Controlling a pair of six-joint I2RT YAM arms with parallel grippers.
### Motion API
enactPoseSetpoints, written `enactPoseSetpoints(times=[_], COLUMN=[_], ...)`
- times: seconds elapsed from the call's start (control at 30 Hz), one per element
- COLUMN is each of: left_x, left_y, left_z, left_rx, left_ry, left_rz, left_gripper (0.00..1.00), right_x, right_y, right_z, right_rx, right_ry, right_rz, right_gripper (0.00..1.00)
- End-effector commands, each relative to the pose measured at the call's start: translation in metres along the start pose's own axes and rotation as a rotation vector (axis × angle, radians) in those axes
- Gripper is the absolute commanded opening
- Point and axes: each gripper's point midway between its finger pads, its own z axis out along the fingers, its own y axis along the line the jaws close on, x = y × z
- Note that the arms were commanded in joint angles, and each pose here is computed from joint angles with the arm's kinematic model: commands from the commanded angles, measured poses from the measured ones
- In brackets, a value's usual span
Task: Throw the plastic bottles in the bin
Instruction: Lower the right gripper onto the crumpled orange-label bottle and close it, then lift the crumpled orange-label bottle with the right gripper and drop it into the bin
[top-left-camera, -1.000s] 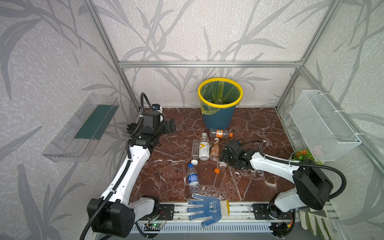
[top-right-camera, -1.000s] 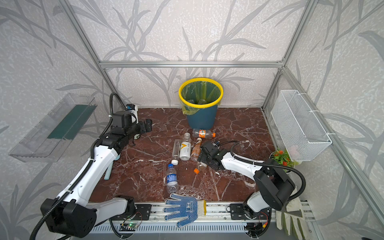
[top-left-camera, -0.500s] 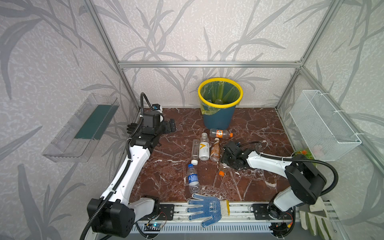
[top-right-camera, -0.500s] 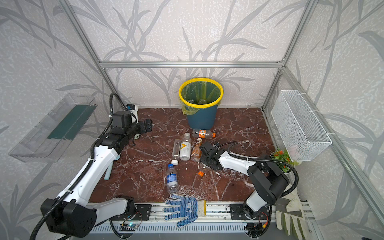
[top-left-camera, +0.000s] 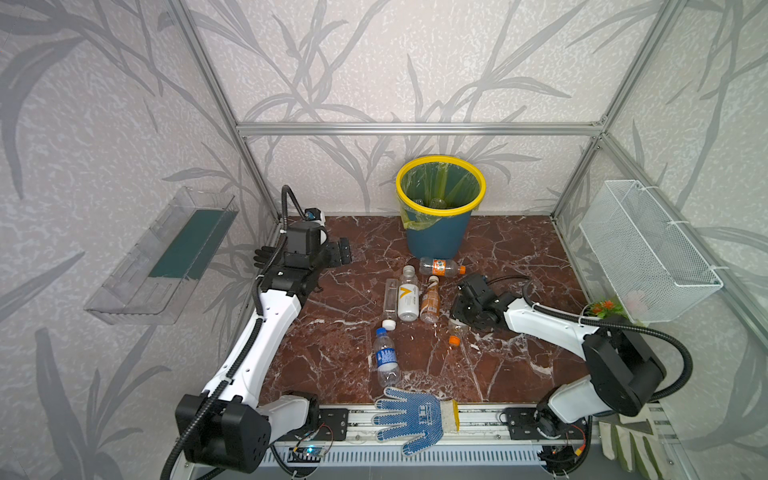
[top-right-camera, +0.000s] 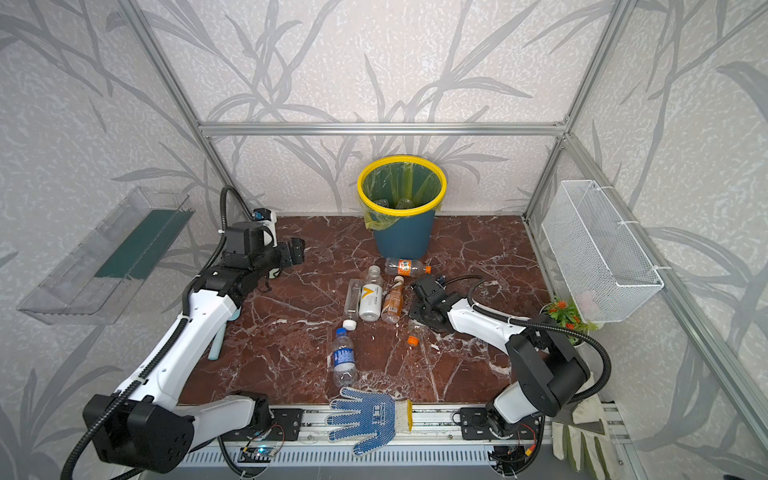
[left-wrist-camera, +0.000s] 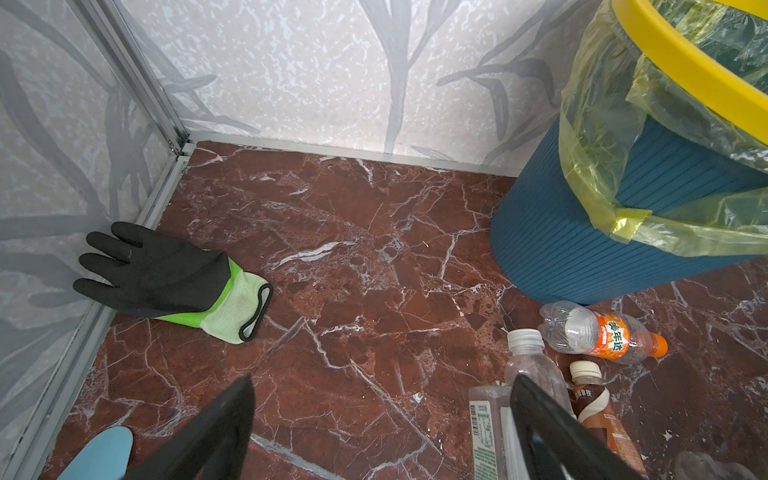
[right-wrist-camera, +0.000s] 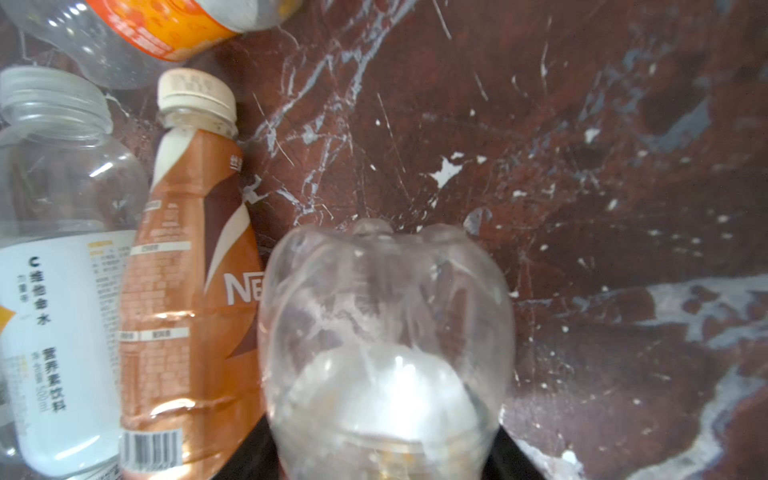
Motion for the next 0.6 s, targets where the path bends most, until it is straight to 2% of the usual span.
enactPoseSetpoints(times=[0.0, 0.23, 0.37, 0.57], left_x=[-0.003, -0.001, 0.001, 0.001], left_y=[-0.001, -0.003, -0.006, -0.019], left_z=[0.001, 0.003, 0.006, 0.006], left_rx=[0.012, 0.026, 0.043, 0.11], left_ry=[-0.008, 0.0, 0.012, 0.014], left_rz=[-0.004, -0.008, -0.011, -0.013], left_gripper=[0.95, 0.94, 0.94, 0.93], right_x=[-0.03, -0.073, -0.095, -0.129], right_y=[0.013, 0.01, 0.01, 0.014], right_z=[-0.029, -0.088, -0.14, -0.247], right_rx=[-0.029, -0.055, -0.097, -0.153], right_ry=[-0.104, -0.331, -0.542, -0.946], right_rz=[-0.111, -0.214, -0.299, -0.408], right_gripper=[0.56, 0.56, 0.57, 0.6])
